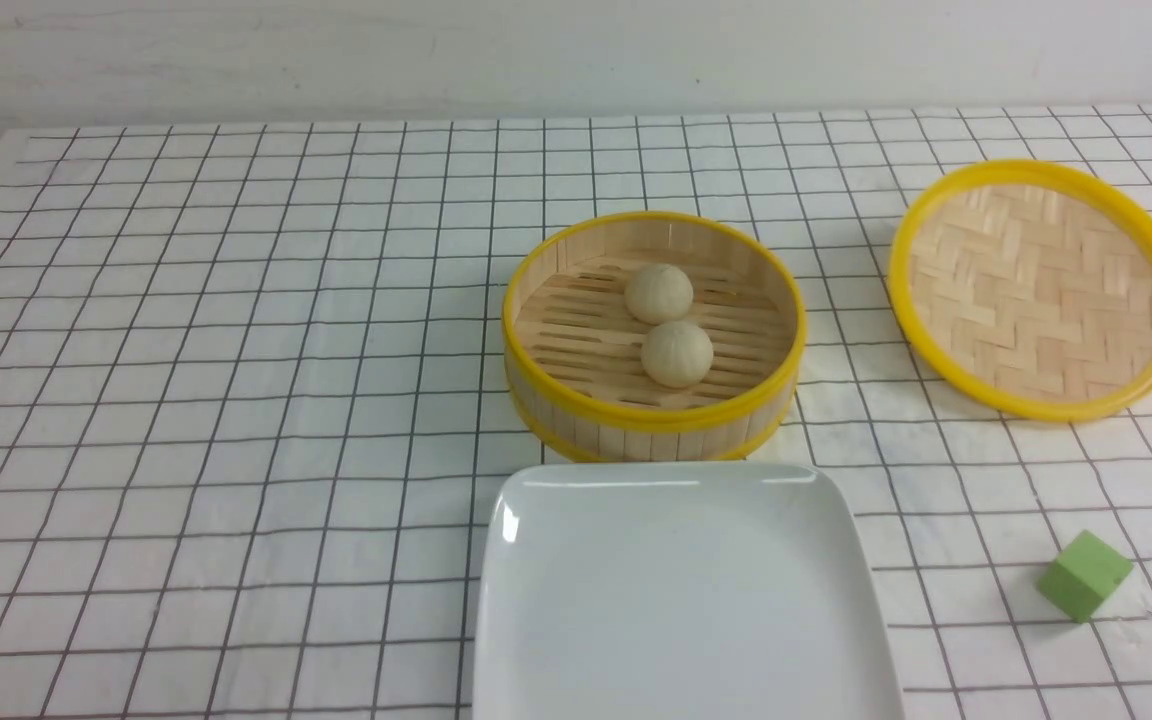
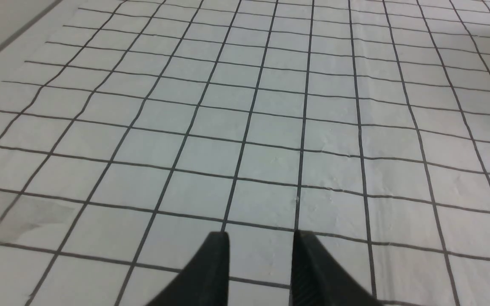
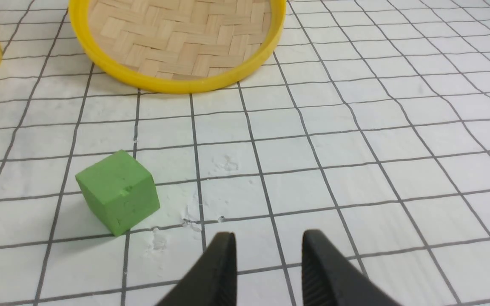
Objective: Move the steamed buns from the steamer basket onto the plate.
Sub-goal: Use the right arm to grab the steamed stuffed bun that is closest to it
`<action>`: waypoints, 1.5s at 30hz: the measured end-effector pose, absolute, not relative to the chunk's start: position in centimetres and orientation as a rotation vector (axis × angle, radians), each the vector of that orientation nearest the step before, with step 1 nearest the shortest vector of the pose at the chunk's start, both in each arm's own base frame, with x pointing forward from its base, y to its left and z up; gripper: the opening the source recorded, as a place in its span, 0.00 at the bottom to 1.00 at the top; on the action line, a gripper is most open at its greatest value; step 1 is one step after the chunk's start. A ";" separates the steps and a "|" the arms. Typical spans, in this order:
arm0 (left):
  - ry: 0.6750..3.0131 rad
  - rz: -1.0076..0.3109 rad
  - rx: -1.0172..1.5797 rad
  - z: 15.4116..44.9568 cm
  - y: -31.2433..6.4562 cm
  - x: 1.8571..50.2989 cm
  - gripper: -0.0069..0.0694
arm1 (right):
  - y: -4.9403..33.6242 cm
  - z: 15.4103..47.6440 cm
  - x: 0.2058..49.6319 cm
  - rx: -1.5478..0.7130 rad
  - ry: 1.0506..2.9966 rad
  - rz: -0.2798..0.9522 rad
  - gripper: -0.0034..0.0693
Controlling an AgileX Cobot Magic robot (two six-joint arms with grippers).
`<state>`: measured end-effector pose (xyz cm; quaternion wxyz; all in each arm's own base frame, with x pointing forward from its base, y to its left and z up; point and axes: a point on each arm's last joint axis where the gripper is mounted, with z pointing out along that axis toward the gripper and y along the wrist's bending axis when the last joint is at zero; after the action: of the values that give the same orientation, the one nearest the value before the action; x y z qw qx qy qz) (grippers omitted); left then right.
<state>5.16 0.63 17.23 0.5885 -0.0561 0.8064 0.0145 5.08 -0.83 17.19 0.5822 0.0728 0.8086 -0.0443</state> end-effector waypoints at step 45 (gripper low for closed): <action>1.878 0.034 -0.131 17.2 0.6 5.2 0.41 | 3.4 34.5 -2.1 0.158 1.520 0.435 0.38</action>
<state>5.16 0.63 17.23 0.5885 -0.0561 0.8064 0.0145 -2.05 3.43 34.53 0.7006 0.0708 0.6826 0.1955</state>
